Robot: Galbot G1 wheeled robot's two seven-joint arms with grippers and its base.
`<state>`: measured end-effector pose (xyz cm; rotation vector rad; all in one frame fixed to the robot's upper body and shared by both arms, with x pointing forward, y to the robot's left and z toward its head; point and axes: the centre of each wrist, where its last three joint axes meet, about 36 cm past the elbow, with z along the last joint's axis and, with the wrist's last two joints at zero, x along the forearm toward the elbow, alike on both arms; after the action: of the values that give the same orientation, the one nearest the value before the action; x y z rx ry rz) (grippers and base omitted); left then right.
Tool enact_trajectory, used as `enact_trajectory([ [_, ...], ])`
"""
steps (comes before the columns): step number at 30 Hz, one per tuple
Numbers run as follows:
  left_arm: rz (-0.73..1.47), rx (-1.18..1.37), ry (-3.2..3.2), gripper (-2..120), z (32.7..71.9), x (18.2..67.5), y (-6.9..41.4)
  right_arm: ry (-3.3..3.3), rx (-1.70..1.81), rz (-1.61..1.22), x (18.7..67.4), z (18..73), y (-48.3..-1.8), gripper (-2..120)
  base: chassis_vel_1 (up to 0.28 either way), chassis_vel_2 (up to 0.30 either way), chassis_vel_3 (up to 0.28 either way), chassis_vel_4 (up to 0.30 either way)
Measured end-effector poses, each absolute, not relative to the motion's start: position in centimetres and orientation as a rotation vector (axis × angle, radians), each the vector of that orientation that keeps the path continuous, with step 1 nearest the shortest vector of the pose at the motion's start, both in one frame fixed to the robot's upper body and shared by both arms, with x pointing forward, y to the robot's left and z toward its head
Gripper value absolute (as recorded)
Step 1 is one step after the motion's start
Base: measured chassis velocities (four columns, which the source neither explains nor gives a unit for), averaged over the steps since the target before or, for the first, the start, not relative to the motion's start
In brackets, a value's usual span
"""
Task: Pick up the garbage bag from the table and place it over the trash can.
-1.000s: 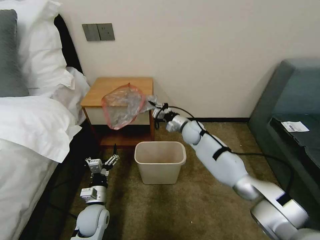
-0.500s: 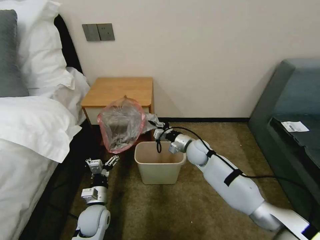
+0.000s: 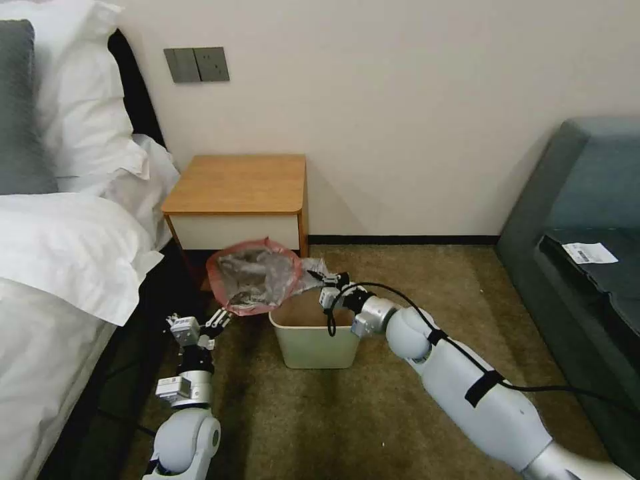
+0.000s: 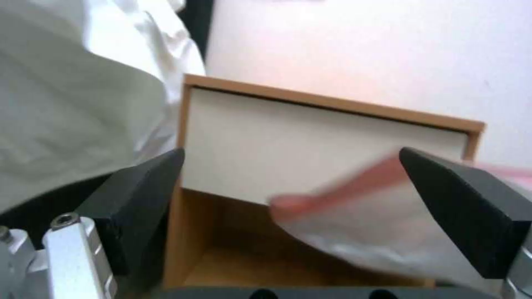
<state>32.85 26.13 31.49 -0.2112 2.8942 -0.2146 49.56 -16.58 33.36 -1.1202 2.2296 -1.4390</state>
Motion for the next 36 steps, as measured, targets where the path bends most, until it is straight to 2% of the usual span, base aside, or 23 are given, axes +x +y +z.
enact_trajectory([
  [11, -0.296, -0.272, 2.843, 97, 34.3, 33.7, 27.2, 2.250, -1.168, -1.442, 47.3, 31.3, -18.0, 0, 0.000, 0.000, 0.000, 0.000],
  [36, -0.273, -0.234, 2.881, 97, 33.5, 34.3, 25.7, 2.294, -1.220, -1.415, 46.9, 32.7, -20.2, 0, 0.000, 0.000, 0.000, 0.000],
])
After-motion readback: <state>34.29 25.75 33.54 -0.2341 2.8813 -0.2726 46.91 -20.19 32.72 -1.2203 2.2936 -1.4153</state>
